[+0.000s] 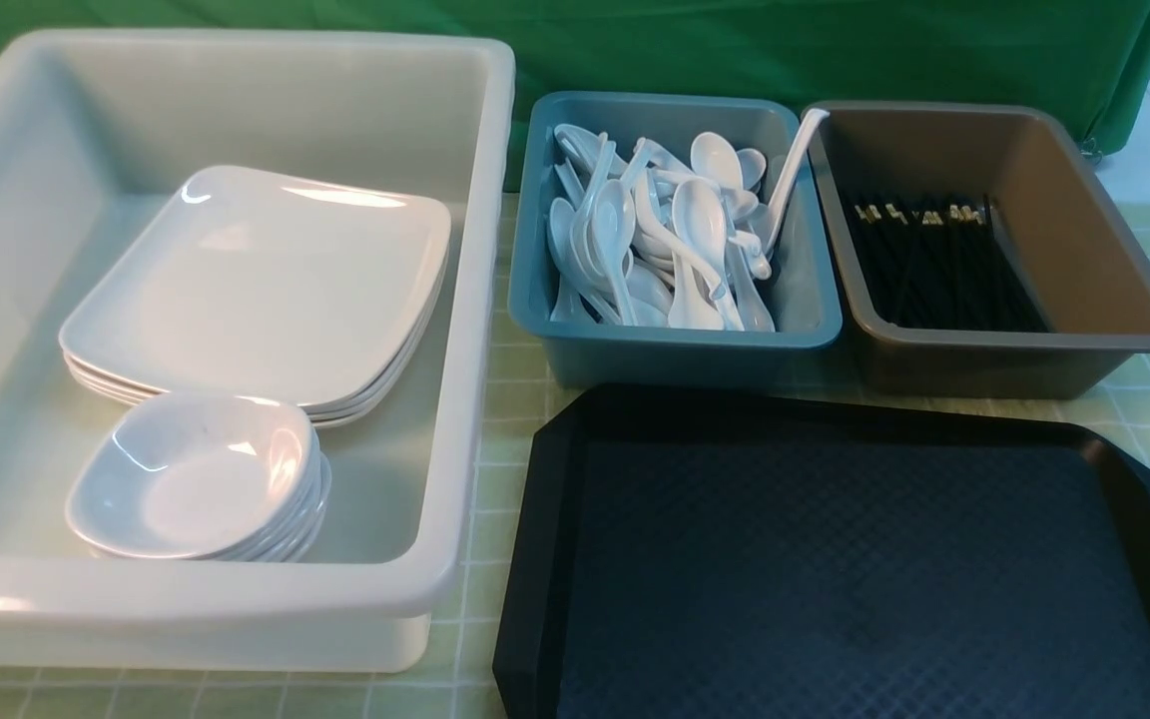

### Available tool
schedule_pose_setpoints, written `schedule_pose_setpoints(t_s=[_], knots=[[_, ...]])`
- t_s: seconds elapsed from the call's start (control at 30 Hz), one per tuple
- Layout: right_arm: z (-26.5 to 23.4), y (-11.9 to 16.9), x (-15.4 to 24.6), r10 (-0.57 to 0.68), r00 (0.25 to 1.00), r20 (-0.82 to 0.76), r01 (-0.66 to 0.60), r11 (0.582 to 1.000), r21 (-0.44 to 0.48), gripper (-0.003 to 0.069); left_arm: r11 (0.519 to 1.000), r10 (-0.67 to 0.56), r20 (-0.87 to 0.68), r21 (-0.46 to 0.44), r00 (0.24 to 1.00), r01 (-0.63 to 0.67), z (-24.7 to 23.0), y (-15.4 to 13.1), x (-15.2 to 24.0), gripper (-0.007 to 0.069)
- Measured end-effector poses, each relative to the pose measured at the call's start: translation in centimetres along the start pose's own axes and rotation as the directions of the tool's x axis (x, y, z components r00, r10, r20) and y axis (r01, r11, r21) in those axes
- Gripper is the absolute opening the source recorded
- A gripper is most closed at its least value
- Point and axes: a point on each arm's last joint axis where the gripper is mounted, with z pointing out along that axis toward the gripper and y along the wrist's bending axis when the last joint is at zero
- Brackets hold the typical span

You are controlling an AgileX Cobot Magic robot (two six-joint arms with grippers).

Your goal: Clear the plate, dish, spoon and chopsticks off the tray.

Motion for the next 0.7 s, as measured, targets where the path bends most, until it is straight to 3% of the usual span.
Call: schedule_pose_setpoints(t_s=[0.7], knots=[[0.0, 0.0, 0.01, -0.024, 1.0, -0.001, 0.024, 1.0, 0.0, 0.0242, 1.0, 0.0, 0.002, 0.0, 1.0, 0.0, 0.0, 0.0, -0.02, 0.0]])
